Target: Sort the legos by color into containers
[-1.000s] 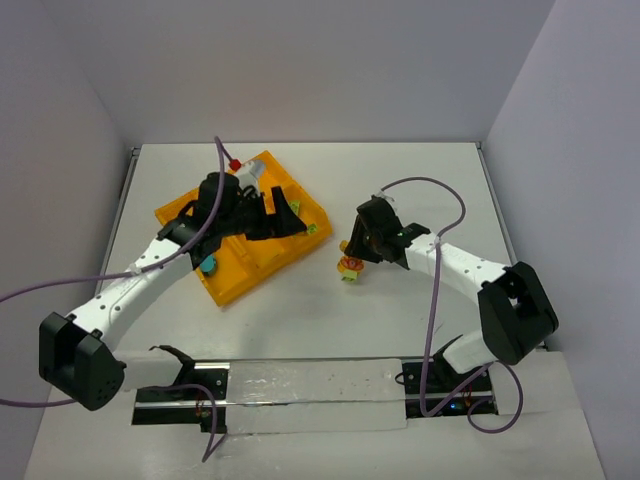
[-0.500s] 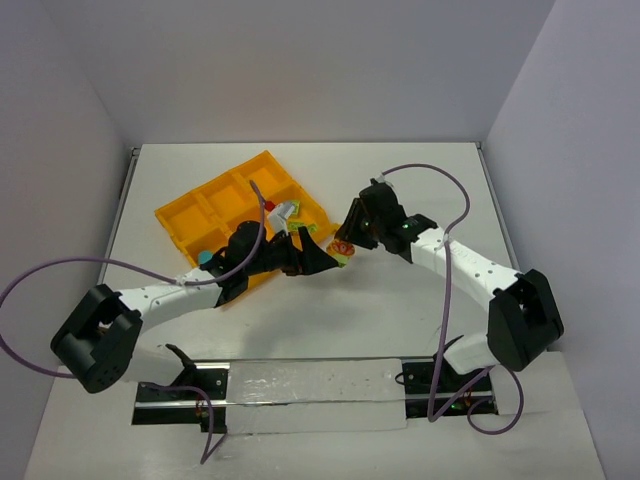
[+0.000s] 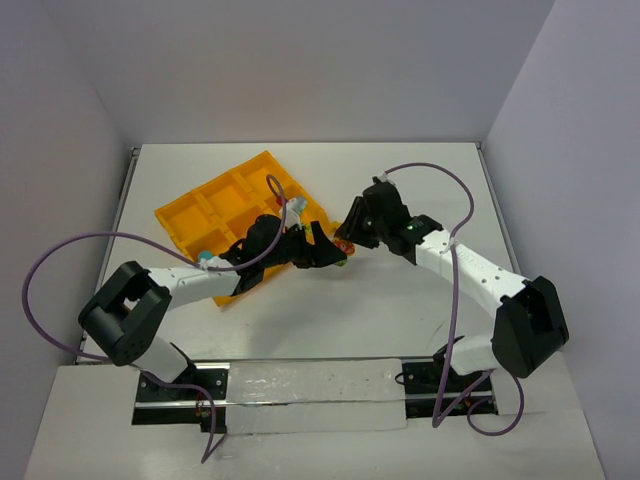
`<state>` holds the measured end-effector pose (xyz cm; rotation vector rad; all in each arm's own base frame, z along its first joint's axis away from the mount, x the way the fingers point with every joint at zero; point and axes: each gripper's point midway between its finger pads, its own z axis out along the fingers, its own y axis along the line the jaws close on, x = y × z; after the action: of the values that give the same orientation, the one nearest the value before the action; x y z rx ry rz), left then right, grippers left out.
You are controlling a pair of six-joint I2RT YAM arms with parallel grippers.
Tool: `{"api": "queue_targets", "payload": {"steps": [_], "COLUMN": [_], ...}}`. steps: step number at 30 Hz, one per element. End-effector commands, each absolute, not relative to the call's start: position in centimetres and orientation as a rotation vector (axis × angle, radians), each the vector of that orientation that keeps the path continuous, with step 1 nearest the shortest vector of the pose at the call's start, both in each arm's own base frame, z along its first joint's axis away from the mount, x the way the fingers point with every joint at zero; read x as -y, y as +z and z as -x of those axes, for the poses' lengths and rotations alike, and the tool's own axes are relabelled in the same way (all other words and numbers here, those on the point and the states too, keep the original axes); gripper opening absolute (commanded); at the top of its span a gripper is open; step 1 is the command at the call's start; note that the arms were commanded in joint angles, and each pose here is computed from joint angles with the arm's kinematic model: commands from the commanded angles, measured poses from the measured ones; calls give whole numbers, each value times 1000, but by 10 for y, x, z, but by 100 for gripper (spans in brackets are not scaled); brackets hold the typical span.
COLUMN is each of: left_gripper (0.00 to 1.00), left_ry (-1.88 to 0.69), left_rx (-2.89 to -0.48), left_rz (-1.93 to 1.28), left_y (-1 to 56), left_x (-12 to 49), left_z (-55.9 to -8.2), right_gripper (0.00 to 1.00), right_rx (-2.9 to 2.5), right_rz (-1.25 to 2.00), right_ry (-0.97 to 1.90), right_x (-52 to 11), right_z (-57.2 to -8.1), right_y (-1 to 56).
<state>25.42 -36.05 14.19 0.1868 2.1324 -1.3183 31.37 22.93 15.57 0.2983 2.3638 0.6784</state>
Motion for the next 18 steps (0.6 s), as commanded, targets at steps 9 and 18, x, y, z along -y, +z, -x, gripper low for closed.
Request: {"api": "queue_targets", "payload": {"steps": [9,18], "left_gripper": [64,27], "left_ry": [-1329,-1326], "left_rx": [-2012,-2020], "left_rz": [-210,-215], "left_y": [174,172], "left_x": [385,385], "left_z": [-275,-273], "right_gripper": [17,20], "right_rx": [-2289,-2287], "right_rz": [-309,-305], "right_ry": [735,734], "right_x": [-230,-230], "right_z": [-318,-317], "right_y": [181,182]}}
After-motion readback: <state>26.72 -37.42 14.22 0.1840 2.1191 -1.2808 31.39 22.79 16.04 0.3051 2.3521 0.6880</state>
